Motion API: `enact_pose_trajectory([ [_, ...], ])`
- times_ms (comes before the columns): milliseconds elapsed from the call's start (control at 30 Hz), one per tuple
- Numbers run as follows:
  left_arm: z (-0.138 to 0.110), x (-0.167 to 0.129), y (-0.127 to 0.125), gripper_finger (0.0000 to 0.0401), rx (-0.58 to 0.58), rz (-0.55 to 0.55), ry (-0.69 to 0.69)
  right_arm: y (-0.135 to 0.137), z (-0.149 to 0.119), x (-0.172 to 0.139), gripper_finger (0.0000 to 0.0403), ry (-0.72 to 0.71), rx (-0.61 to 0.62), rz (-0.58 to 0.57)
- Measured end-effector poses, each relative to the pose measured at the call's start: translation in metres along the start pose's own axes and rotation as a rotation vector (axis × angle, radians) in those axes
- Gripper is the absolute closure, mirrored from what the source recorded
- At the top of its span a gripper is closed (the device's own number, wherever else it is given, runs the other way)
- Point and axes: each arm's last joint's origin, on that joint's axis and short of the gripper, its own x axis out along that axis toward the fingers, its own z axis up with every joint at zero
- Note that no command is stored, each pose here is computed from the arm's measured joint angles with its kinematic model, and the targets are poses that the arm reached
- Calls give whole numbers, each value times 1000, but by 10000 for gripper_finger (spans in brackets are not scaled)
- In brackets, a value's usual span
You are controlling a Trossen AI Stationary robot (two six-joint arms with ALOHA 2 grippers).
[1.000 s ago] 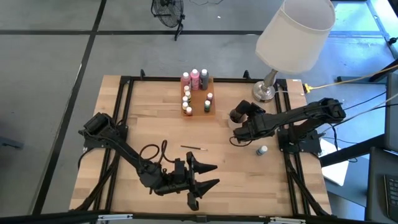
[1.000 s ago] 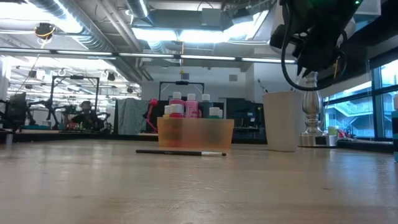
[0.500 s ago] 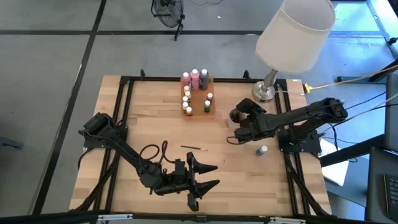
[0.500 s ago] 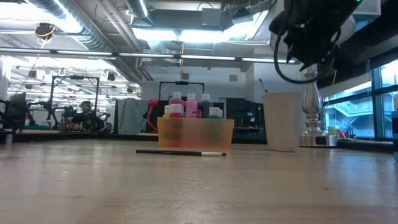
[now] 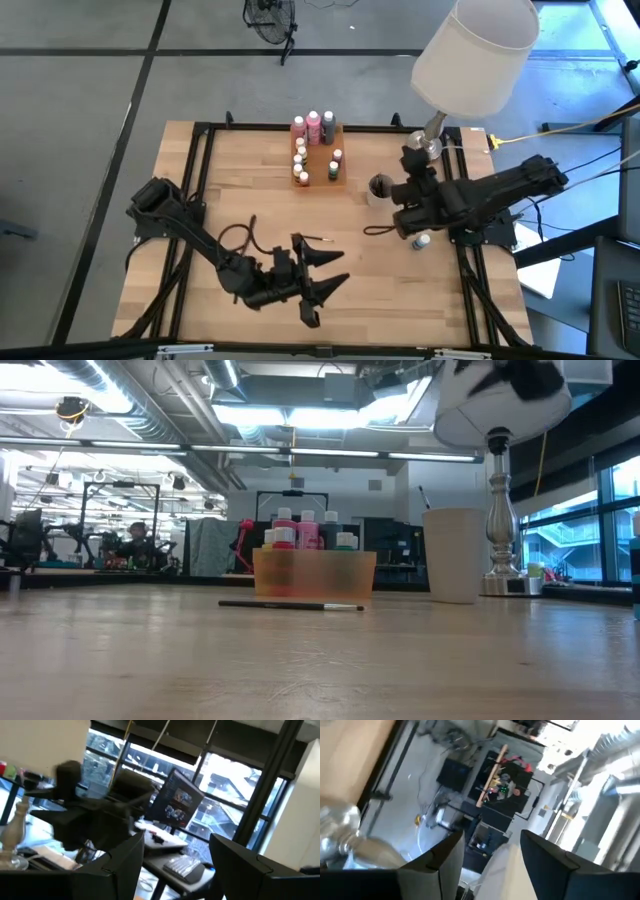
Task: Pick & Place Paint Supplies
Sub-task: Put the blue paint bottle into the orange bin
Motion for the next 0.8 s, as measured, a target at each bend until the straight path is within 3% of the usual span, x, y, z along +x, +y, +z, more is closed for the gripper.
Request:
enact_pose_trajectory([
  [133, 25, -1, 1, 180, -8, 10, -33, -24, -9, -20, 206, -81, 233, -19],
  [233, 47, -3, 4, 180, -11, 38, -57, -47, -22, -35, 206, -168, 516, 48],
  [333, 70, -7, 6, 180, 2, 65, -70, -67, -34, -48, 206, -265, 805, 272],
  [433, 89, -13, 9, 180, 30, 114, -49, -85, -53, -58, 206, -351, 1048, 591],
  [533, 106, -20, 14, 180, 72, 145, -7, -91, -68, -68, 206, -411, 1134, 983],
  [667, 119, -26, 21, 180, 113, 147, 53, -88, -82, -82, 206, -439, 1039, 1489],
  [733, 123, -29, 23, 180, 125, 134, 80, -84, -85, -91, 206, -409, 989, 1648],
  [800, 126, -31, 26, 180, 138, 110, 109, -80, -85, -102, 206, -365, 962, 1729],
])
